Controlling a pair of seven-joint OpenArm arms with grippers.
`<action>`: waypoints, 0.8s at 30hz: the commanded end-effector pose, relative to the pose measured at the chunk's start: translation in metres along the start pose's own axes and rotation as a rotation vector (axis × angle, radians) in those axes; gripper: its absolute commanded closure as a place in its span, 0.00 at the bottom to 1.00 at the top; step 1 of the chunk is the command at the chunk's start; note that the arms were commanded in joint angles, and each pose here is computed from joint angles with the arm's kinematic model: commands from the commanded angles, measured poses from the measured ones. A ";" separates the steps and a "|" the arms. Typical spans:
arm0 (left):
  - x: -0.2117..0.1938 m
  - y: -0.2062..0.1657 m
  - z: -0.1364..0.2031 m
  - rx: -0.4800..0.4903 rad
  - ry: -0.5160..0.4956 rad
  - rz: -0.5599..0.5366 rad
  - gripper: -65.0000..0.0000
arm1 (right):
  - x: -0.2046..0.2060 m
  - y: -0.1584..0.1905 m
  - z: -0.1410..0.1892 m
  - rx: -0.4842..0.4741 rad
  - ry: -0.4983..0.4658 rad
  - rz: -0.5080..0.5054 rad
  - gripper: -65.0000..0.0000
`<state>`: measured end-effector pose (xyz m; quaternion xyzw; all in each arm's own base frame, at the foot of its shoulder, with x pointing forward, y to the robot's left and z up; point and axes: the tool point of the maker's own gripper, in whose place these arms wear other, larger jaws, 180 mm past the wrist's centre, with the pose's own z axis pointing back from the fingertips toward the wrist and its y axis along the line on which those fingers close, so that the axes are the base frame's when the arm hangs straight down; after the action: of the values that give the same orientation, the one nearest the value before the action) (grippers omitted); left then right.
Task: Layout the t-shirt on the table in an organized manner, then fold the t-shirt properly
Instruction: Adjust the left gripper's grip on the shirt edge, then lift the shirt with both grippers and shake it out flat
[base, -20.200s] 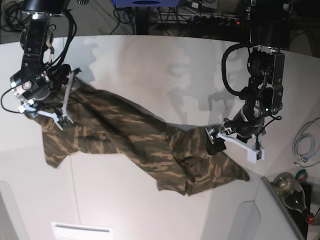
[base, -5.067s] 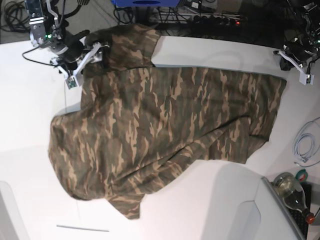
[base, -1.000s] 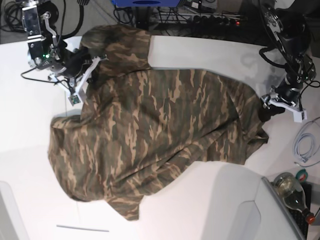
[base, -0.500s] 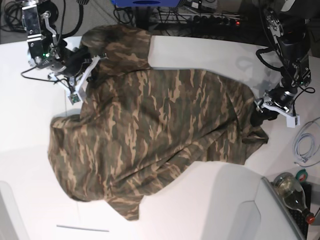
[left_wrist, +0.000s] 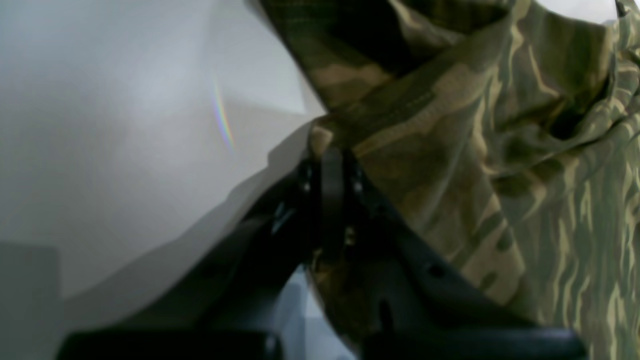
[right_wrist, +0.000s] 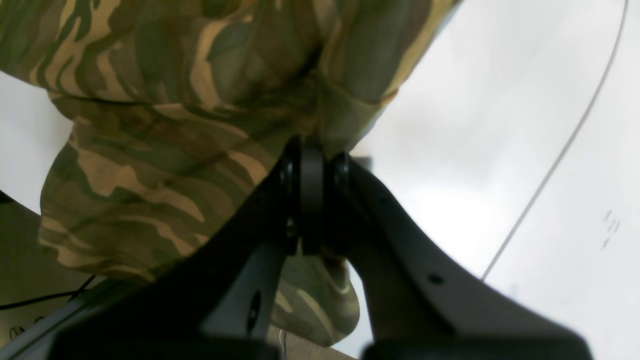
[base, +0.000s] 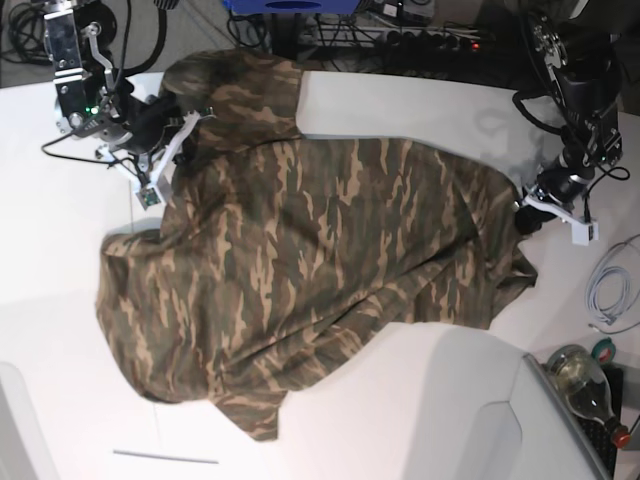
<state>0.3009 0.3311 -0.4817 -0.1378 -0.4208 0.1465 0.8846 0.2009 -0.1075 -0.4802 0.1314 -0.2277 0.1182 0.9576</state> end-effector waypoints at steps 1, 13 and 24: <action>0.015 0.008 0.006 0.013 -0.019 -0.037 1.00 | 0.010 -0.004 0.003 -0.007 -0.034 0.004 1.00; 0.037 0.047 0.088 0.228 -0.026 -0.181 1.00 | 0.019 -0.015 0.043 -0.070 -0.069 -0.030 1.00; 0.078 -0.040 0.017 0.093 -0.001 -0.296 1.00 | 0.102 -0.097 0.037 -0.176 -0.107 -0.183 1.00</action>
<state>0.3280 0.3147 -0.4215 -0.0469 -0.4013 0.0366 0.9140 0.2922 -0.1856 -0.4309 0.0850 -0.2547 0.0005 0.9633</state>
